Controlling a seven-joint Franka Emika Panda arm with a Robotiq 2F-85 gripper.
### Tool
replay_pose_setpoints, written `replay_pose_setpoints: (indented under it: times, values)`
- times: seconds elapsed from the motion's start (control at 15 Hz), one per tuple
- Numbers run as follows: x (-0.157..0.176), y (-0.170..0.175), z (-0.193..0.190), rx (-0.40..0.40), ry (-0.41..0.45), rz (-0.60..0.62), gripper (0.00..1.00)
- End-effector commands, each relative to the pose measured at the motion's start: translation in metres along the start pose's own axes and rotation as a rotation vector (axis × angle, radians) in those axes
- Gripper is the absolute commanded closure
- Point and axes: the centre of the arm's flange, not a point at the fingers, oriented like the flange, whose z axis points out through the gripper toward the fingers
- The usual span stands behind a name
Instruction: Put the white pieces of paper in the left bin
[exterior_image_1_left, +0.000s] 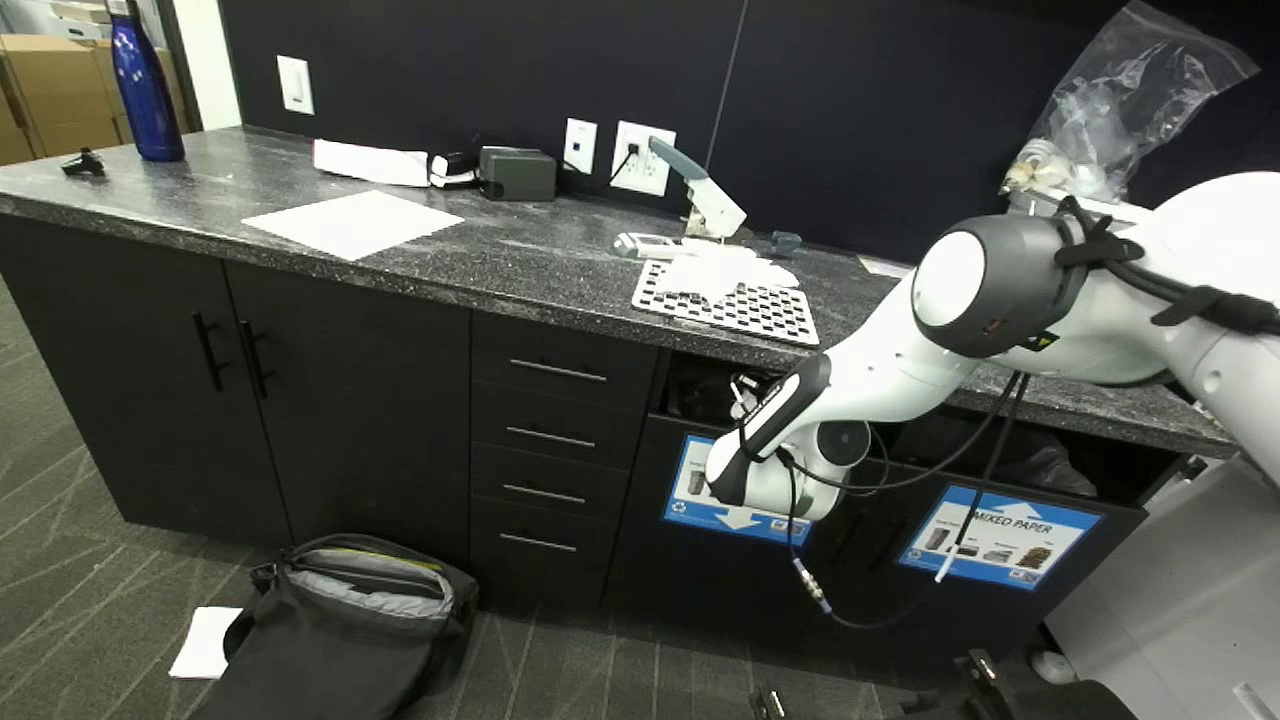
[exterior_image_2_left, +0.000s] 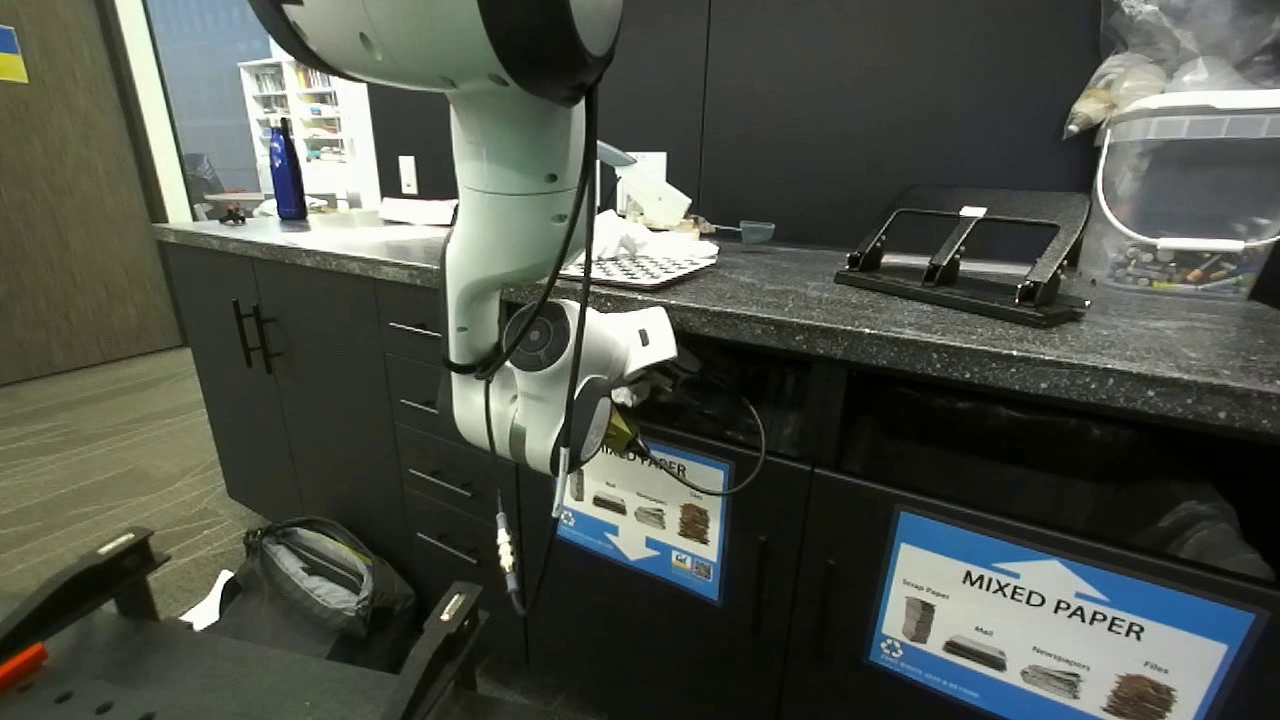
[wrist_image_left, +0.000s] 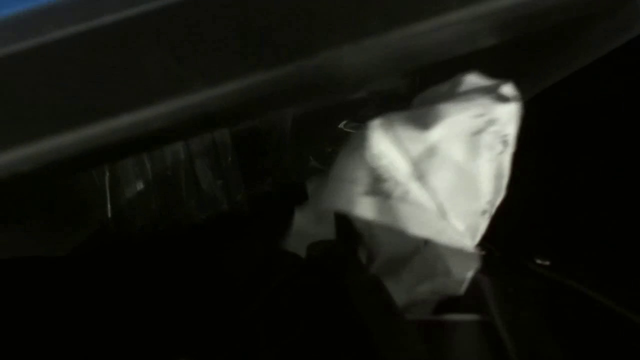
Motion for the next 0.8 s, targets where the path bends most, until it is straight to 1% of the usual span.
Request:
replay_pose_setpoints:
  times: [0.0,0.13,0.2,0.27,0.33,0.4,0.53,0.6,0.73]
  values:
    - [-0.003,0.000,0.014,-0.015,-0.025,-0.033,0.28]
    - [-0.001,0.001,0.006,-0.019,-0.103,-0.049,0.14]
    - [-0.001,0.000,0.002,-0.024,-0.121,-0.066,0.06]
    - [0.001,-0.001,-0.005,-0.030,-0.126,-0.083,0.01]
    - [0.005,-0.002,-0.015,-0.031,-0.136,-0.102,0.00]
    - [0.010,-0.003,-0.029,-0.036,-0.122,-0.129,0.00]
    - [0.020,-0.005,-0.055,-0.032,-0.123,-0.173,0.00]
    - [0.025,-0.007,-0.072,-0.032,-0.136,-0.201,0.00]
    - [0.030,-0.010,-0.100,-0.035,-0.280,-0.228,0.00]
